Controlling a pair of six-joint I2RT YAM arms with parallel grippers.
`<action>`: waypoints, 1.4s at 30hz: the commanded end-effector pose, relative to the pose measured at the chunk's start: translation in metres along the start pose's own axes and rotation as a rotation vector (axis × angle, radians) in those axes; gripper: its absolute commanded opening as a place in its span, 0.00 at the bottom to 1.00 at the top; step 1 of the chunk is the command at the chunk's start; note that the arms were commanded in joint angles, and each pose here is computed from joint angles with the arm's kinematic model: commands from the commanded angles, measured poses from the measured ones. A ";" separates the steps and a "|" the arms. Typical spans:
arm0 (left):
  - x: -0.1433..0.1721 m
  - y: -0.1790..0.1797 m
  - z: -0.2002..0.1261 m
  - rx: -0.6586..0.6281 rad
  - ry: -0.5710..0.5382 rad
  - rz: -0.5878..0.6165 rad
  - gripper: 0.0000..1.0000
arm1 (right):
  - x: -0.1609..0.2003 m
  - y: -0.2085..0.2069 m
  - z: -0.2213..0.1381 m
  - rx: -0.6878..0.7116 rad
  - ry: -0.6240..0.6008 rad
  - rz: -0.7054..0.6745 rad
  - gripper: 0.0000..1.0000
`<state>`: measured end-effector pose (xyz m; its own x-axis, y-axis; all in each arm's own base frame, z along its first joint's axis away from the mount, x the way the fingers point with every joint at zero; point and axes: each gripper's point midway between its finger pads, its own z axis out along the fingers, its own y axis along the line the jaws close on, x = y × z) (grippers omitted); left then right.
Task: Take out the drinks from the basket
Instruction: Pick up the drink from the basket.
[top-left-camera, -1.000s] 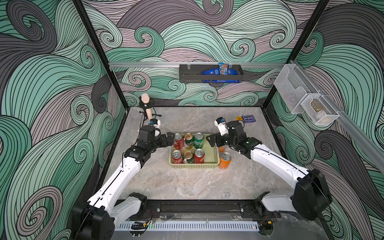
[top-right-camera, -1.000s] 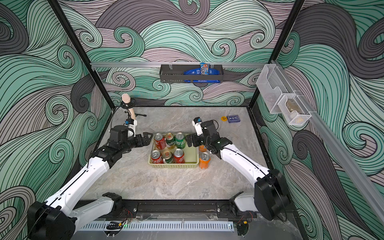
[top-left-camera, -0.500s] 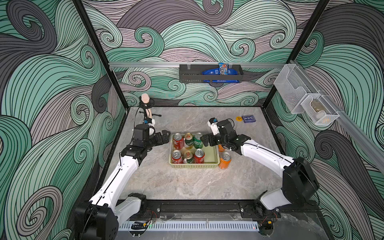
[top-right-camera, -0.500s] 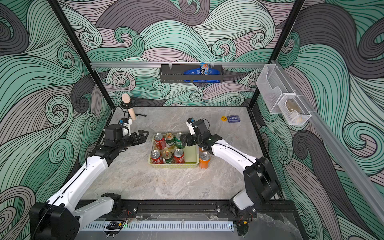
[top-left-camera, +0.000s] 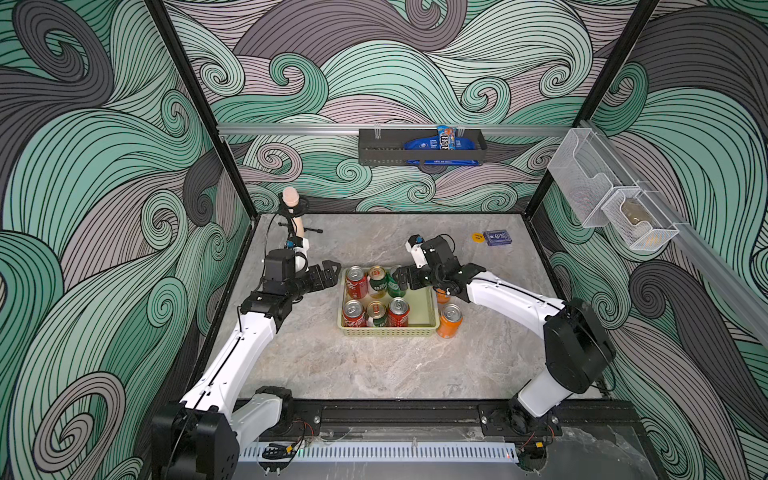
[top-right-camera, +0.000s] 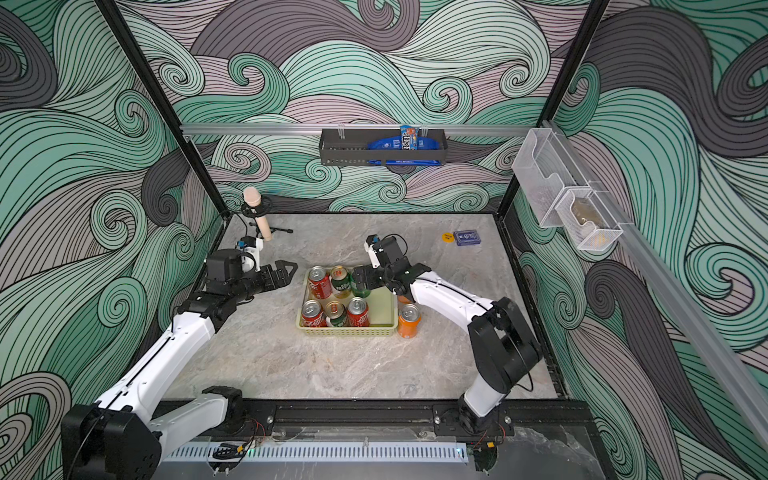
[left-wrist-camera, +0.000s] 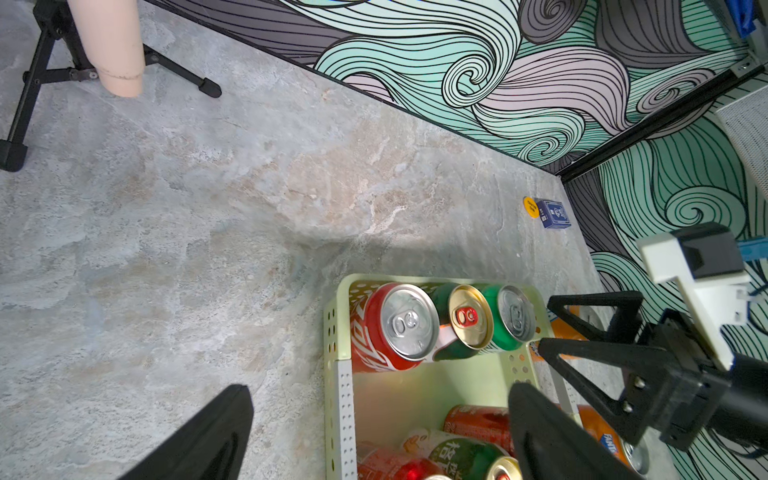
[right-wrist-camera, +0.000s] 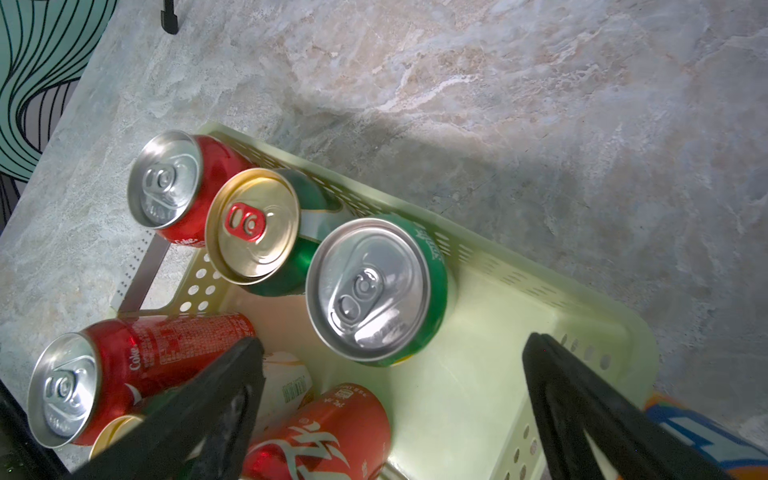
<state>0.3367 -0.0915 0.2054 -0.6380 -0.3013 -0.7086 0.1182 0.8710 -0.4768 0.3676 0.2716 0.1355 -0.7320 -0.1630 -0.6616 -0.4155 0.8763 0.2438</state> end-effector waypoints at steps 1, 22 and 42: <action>-0.002 -0.003 -0.001 0.028 -0.007 0.002 0.99 | -0.007 0.007 0.005 0.004 -0.011 -0.031 0.96; -0.004 -0.002 -0.004 0.045 -0.017 -0.002 0.99 | 0.008 0.000 0.040 0.083 0.058 -0.076 0.96; -0.004 -0.005 -0.004 0.080 -0.014 -0.006 0.99 | 0.005 -0.008 0.062 0.155 0.056 -0.080 0.96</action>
<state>0.3348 -0.0920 0.2034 -0.6492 -0.3127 -0.6933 0.1472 0.8427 -0.5179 0.3868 0.2841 0.0784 -0.7547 -0.2767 -0.5948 -0.4008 0.9123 0.0841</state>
